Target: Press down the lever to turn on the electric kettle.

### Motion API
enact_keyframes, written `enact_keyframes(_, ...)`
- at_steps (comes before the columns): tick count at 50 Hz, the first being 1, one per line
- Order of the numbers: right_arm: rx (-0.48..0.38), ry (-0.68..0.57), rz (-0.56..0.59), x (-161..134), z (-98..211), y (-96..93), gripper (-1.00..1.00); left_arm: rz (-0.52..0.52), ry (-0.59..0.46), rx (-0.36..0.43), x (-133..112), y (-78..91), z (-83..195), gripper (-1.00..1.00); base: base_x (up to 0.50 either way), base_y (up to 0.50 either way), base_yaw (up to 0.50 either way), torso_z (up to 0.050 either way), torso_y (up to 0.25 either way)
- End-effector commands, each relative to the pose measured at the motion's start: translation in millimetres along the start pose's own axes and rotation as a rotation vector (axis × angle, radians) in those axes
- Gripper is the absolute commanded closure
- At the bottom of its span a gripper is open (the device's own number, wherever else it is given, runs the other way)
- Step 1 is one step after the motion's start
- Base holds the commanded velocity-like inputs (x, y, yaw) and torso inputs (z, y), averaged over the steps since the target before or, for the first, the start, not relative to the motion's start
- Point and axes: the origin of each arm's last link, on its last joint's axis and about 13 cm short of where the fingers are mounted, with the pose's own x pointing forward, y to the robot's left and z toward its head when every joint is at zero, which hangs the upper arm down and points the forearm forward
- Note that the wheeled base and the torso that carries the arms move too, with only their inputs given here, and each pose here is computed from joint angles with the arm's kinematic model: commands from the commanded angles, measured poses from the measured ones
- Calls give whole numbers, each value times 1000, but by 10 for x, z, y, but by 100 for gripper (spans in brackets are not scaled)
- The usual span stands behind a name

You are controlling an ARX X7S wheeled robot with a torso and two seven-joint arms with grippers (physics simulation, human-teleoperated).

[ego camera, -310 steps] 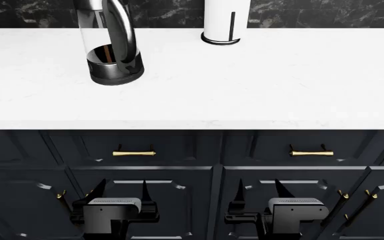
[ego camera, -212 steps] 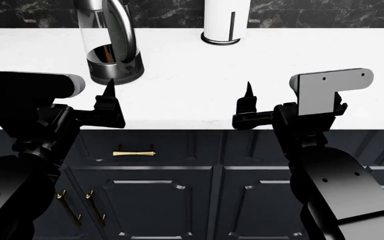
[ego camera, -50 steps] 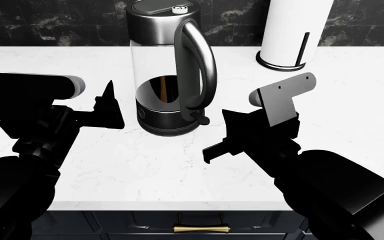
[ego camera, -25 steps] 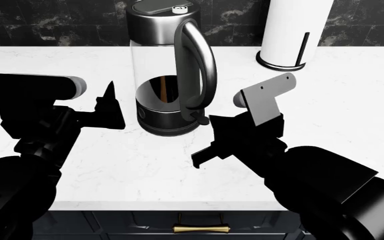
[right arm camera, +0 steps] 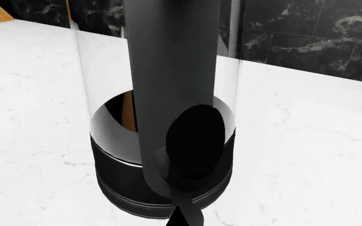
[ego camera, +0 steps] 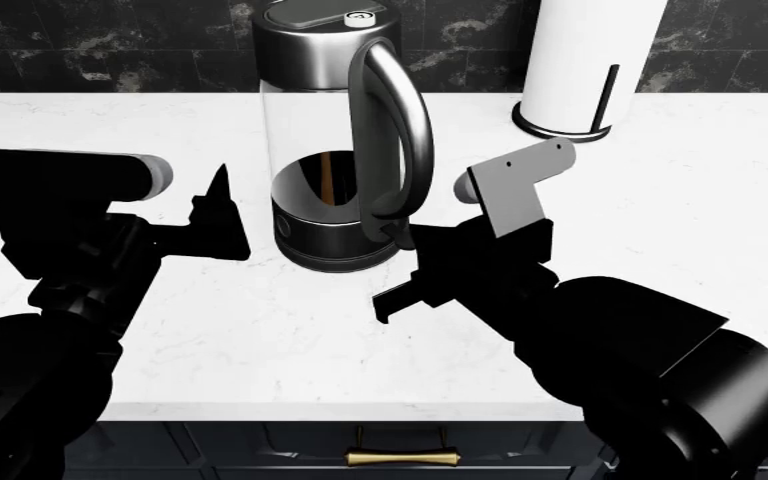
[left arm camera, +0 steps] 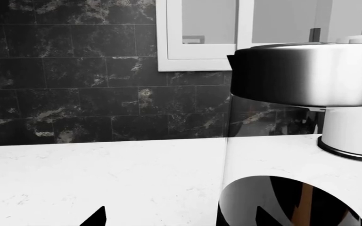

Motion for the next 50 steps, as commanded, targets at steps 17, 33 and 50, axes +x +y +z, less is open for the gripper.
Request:
enact_keyframes(17, 8, 60, -15, 91, -27, -19, 100, 2, 3, -1, -5, 3, -12, -100, 0, 0, 0, 0, 0)
enact_keyframes(33, 1, 78, -16, 132, -57, -41, 100, -1, 6, -2, -1, -4, -18, -100, 0, 0, 0, 0, 0)
enact_keyframes(50, 11, 97, -32, 165, -47, -41, 100, 1, 7, -2, -1, -4, -17, -100, 0, 0, 0, 0, 0)
